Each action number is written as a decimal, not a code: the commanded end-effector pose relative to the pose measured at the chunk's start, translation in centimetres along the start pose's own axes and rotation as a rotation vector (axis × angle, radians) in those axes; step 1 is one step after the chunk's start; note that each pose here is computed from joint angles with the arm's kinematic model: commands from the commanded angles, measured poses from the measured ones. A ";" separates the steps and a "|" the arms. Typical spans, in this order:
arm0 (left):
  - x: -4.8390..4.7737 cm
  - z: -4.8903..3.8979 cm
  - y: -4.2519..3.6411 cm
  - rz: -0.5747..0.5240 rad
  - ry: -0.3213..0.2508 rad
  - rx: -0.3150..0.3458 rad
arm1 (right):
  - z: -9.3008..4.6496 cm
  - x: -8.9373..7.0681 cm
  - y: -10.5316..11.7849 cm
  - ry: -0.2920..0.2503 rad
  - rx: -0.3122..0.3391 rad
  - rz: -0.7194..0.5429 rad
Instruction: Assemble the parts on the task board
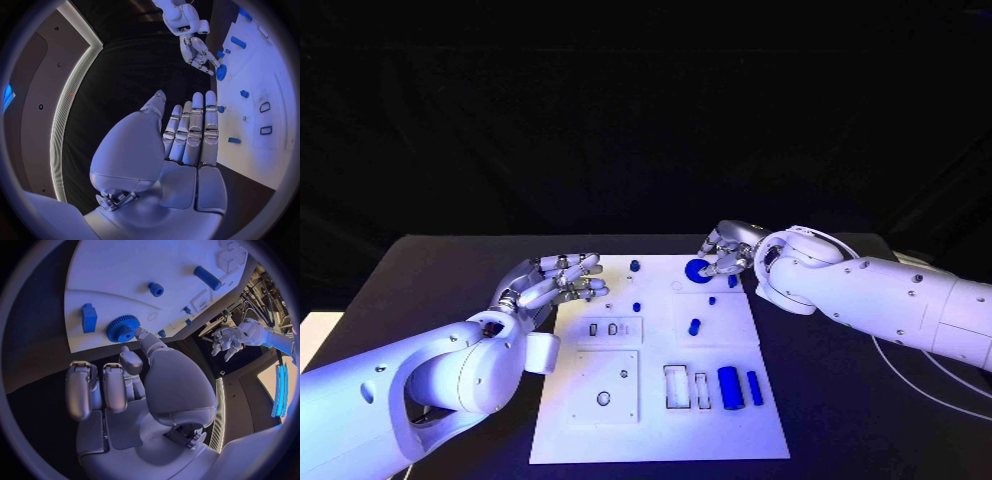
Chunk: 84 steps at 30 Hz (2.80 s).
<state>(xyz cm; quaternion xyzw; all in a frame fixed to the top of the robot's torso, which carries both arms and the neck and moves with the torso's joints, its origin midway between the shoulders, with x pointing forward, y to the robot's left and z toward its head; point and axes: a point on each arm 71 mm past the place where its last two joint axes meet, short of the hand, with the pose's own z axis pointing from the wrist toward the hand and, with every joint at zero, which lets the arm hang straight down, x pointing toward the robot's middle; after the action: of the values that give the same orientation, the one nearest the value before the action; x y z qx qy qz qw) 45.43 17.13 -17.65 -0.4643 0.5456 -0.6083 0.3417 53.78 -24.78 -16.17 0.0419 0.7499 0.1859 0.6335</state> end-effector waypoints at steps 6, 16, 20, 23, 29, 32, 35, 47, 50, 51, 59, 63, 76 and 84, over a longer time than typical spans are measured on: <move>0.32 0.03 -0.19 -0.008 0.028 0.018 | 0.3 0.6 0.2 0.034 0.022 -0.046; 0.22 0.04 -0.18 -0.007 0.026 0.017 | 0.5 0.7 0.3 0.018 0.027 -0.085; 0.22 0.06 -0.17 -0.007 0.026 0.016 | 0.6 0.7 0.4 0.016 0.026 -0.093; 0.22 0.06 -0.16 -0.007 0.027 0.015 | 0.6 0.7 0.4 0.011 0.026 -0.100; 0.19 0.06 -0.15 -0.007 0.027 0.014 | 0.7 0.7 0.3 0.007 0.026 -0.109; 0.19 0.06 -0.15 -0.007 0.027 0.014 | 0.7 0.7 0.4 0.014 0.025 -0.112; 0.20 0.06 -0.15 -0.007 0.028 0.013 | 0.7 0.8 0.4 0.025 0.023 -0.116; 0.21 0.05 -0.13 -0.007 0.027 0.011 | 0.9 1.5 0.4 0.091 0.024 -0.134; 0.21 0.06 -0.12 -0.007 0.027 0.010 | 0.9 1.7 0.3 0.113 0.033 -0.140; 0.21 0.07 -0.12 -0.007 0.027 0.010 | 0.9 1.8 0.3 0.121 0.037 -0.141; 0.13 0.09 -0.11 -0.006 0.024 0.009 | 1.0 2.0 0.3 0.121 0.041 -0.136; 0.11 0.10 -0.10 -0.006 0.023 0.009 | 0.9 1.7 0.6 0.069 0.028 -0.116; 0.27 0.19 -0.11 0.015 0.040 0.017 | -0.6 0.4 5.3 -0.123 -0.130 -0.083; 0.36 0.21 -0.13 0.033 0.050 0.022 | -0.4 1.2 8.6 -0.103 -0.192 -0.115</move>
<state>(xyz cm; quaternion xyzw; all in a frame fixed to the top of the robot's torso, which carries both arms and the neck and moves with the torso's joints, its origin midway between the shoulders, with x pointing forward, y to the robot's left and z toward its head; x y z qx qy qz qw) 45.60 17.08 -17.67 -0.4527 0.5504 -0.6107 0.3453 51.76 -17.00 -14.54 -0.0357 0.7047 0.2277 0.6711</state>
